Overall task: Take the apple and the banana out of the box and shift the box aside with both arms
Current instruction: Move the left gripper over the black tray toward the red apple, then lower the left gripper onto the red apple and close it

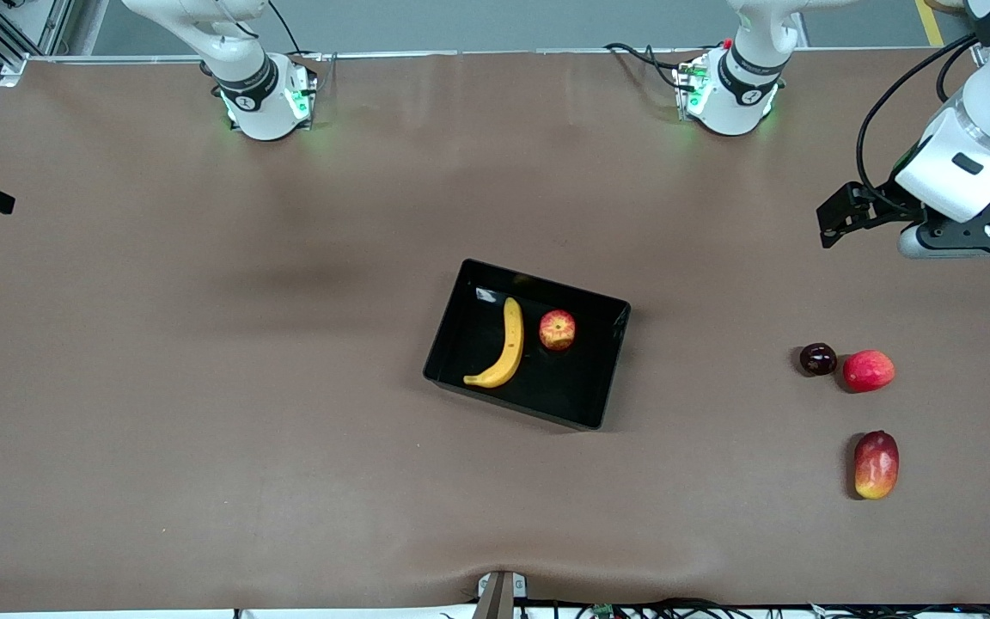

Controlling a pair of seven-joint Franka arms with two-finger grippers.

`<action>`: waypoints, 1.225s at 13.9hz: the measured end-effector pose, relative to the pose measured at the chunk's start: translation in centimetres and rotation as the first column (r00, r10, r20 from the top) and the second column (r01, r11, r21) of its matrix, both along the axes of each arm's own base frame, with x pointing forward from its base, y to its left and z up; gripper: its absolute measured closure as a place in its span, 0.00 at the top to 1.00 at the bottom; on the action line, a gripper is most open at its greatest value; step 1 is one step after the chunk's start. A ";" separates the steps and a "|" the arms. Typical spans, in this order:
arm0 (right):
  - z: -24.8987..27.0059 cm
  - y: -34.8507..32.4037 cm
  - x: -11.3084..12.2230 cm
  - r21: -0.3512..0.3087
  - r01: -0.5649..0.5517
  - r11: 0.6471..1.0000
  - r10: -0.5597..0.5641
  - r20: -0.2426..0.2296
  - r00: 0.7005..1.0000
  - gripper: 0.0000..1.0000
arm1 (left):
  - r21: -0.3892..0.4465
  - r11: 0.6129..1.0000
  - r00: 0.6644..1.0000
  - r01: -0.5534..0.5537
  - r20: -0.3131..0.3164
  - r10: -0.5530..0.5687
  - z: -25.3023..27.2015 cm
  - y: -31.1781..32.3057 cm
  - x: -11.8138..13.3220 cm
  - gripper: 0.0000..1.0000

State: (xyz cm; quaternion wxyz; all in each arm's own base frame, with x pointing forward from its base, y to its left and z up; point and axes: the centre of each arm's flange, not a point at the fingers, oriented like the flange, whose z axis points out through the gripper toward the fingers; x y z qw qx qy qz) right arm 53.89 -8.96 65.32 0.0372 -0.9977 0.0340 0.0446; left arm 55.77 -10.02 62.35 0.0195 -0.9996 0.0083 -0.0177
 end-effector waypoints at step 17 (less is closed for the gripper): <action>0.0 -0.2 0.0 0.000 0.004 1.000 -0.004 0.001 1.000 1.00 | -0.097 0.994 0.997 -0.051 -0.060 0.045 -16.9 -20.0 3.1 1.00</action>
